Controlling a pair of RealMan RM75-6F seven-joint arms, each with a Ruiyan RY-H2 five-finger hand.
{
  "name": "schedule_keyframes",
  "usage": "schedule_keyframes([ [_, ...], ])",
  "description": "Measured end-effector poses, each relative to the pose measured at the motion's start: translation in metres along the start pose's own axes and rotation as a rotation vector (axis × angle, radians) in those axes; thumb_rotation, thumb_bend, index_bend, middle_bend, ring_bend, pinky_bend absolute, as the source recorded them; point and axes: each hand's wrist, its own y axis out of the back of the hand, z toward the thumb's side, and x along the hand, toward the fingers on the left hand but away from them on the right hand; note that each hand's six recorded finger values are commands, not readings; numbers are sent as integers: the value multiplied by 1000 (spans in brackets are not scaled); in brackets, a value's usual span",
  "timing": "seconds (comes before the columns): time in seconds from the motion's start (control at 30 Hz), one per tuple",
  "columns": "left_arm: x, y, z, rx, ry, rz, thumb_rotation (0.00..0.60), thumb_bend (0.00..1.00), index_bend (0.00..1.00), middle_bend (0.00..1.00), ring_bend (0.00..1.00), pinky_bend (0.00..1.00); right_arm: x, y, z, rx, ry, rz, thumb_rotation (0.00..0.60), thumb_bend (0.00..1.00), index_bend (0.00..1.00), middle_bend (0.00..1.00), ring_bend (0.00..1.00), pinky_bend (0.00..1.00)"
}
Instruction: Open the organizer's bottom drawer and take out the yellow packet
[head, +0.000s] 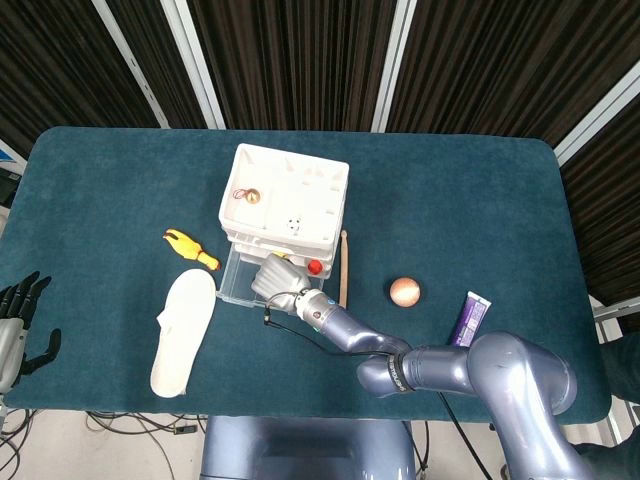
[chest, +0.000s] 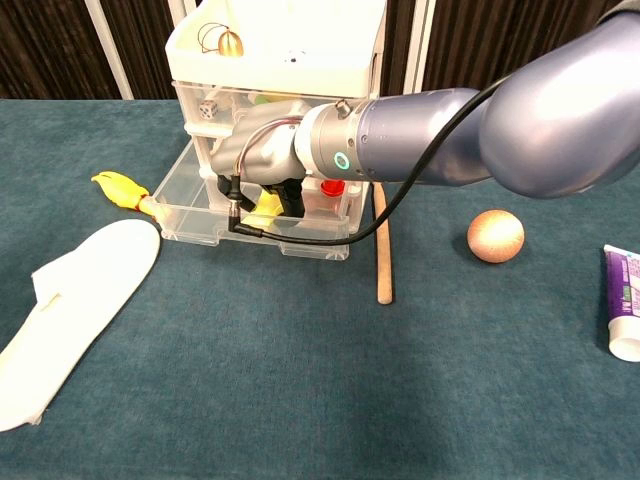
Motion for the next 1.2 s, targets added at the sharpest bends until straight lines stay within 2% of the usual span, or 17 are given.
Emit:
schedule_keyframes([
  [0.47, 0, 0, 0, -3, 1, -3, 600, 465, 31, 0, 0, 0, 2, 8, -2, -52, -10, -21, 600, 463, 564, 1000, 1000, 1000],
  [0.8, 0, 0, 0, -2, 1, -3, 600, 466, 30, 0, 0, 0, 11, 25, -10, -102, -25, -61, 600, 464, 577, 1000, 1000, 1000],
  [1.0, 0, 0, 0, -1, 3, -3, 600, 466, 31, 0, 0, 0, 28, 43, -23, -143, -39, -94, 600, 464, 582, 1000, 1000, 1000],
  [1.2, 1, 0, 0, 2, 6, -3, 600, 466, 30, 0, 0, 0, 62, 61, -50, -172, -77, -133, 600, 470, 594, 1000, 1000, 1000],
])
